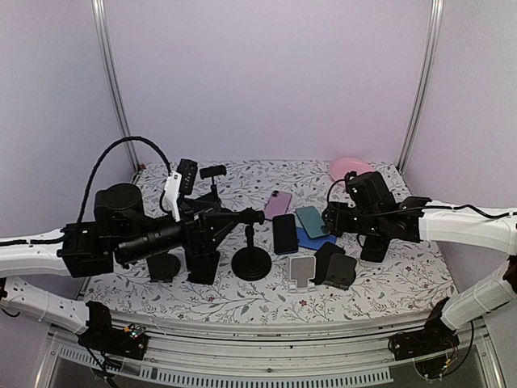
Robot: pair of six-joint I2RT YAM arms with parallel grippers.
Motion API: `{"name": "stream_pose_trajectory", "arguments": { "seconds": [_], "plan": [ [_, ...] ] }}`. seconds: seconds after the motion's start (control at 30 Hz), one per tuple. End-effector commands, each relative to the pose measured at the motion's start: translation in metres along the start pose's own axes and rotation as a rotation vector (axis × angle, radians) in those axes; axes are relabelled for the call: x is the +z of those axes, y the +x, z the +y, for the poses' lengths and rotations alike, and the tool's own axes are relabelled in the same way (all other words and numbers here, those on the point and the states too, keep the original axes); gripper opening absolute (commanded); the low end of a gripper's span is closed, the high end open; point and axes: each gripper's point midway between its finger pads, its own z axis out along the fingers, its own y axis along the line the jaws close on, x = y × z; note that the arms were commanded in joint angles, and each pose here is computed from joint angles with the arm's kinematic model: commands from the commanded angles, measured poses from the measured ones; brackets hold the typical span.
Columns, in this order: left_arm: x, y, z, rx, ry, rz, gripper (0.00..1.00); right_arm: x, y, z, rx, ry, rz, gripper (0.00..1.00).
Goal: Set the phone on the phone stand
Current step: Move the phone to the center of the board.
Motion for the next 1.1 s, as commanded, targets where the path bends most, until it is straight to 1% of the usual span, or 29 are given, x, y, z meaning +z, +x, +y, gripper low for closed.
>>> {"name": "stream_pose_trajectory", "arguments": {
  "seconds": [0.0,0.13,0.23,0.53,0.67,0.87,1.07],
  "plan": [
    [-0.006,0.003,0.009,-0.016,-0.019,-0.007,0.69,0.004,-0.02,0.009,0.02,0.005,-0.047,0.77],
    [-0.011,0.004,0.012,-0.024,-0.024,-0.013,0.69,0.009,-0.027,0.013,0.01,0.004,-0.049,0.79],
    [-0.014,0.004,0.015,-0.028,-0.032,-0.015,0.69,0.013,-0.03,0.011,-0.014,0.026,-0.039,0.87],
    [-0.017,0.009,0.023,-0.033,-0.043,-0.005,0.69,0.033,-0.034,0.004,0.022,0.062,0.013,0.9],
    [-0.022,0.008,0.028,-0.033,-0.059,-0.007,0.69,0.044,-0.027,-0.004,-0.004,0.134,0.059,0.92],
    [-0.032,0.01,0.043,-0.058,-0.085,-0.016,0.69,0.048,-0.027,-0.01,0.005,0.169,0.052,0.94],
    [-0.031,0.018,0.057,-0.082,-0.103,0.004,0.69,0.057,-0.027,-0.012,0.015,0.192,0.056,0.94]
  ]
}}
